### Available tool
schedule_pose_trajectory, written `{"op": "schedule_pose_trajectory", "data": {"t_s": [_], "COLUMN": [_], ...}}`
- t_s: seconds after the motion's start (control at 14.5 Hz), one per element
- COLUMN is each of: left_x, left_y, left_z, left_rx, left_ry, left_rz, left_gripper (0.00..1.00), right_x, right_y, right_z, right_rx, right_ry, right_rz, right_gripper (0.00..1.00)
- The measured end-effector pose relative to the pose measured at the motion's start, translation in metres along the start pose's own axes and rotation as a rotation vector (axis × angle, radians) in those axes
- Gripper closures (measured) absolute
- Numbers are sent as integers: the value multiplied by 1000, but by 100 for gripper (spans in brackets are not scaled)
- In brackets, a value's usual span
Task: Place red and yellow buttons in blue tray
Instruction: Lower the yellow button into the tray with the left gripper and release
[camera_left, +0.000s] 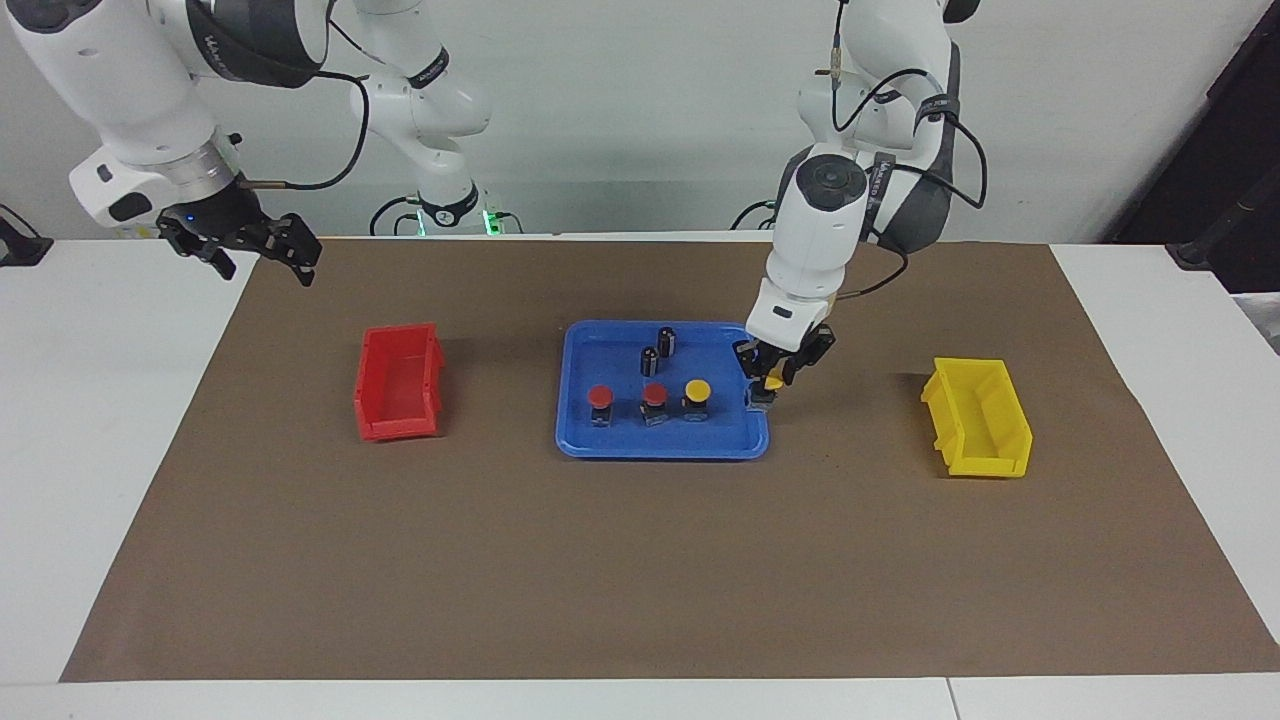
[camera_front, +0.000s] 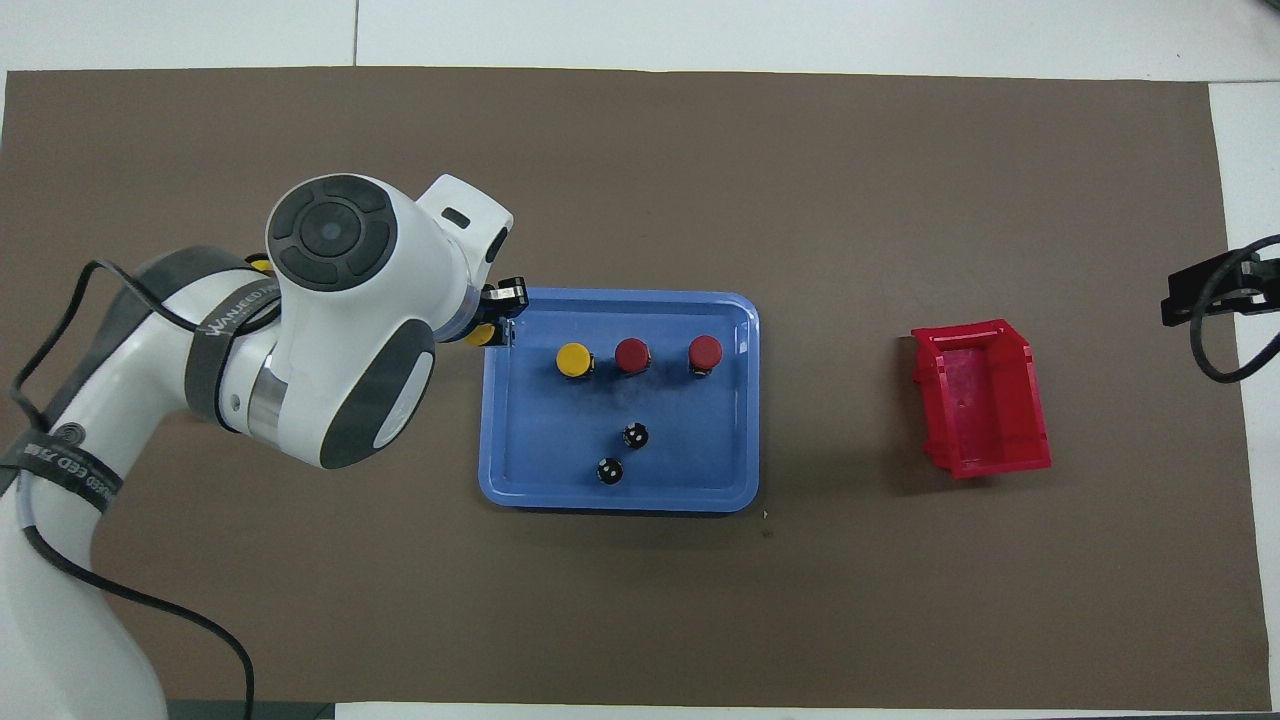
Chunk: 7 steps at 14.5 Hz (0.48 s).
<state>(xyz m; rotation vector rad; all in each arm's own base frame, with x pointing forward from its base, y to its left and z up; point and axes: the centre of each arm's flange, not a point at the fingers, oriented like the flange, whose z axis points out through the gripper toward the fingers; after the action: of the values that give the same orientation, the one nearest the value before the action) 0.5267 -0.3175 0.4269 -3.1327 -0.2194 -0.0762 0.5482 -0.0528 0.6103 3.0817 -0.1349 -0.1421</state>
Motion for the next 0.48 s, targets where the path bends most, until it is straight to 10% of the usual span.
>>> {"op": "schedule_pose_trajectory", "data": {"t_s": [0.48], "left_x": [-13], "left_y": [2], "left_z": [31], "left_rx": [5], "left_ry": [-7], "left_rz": [-18], "left_gripper": [59], "right_x": [0], "right_y": [-10], "right_z": [0], "right_rx": [-2], "right_ry": [0], "right_rz": [-19], "right_gripper": [0]}}
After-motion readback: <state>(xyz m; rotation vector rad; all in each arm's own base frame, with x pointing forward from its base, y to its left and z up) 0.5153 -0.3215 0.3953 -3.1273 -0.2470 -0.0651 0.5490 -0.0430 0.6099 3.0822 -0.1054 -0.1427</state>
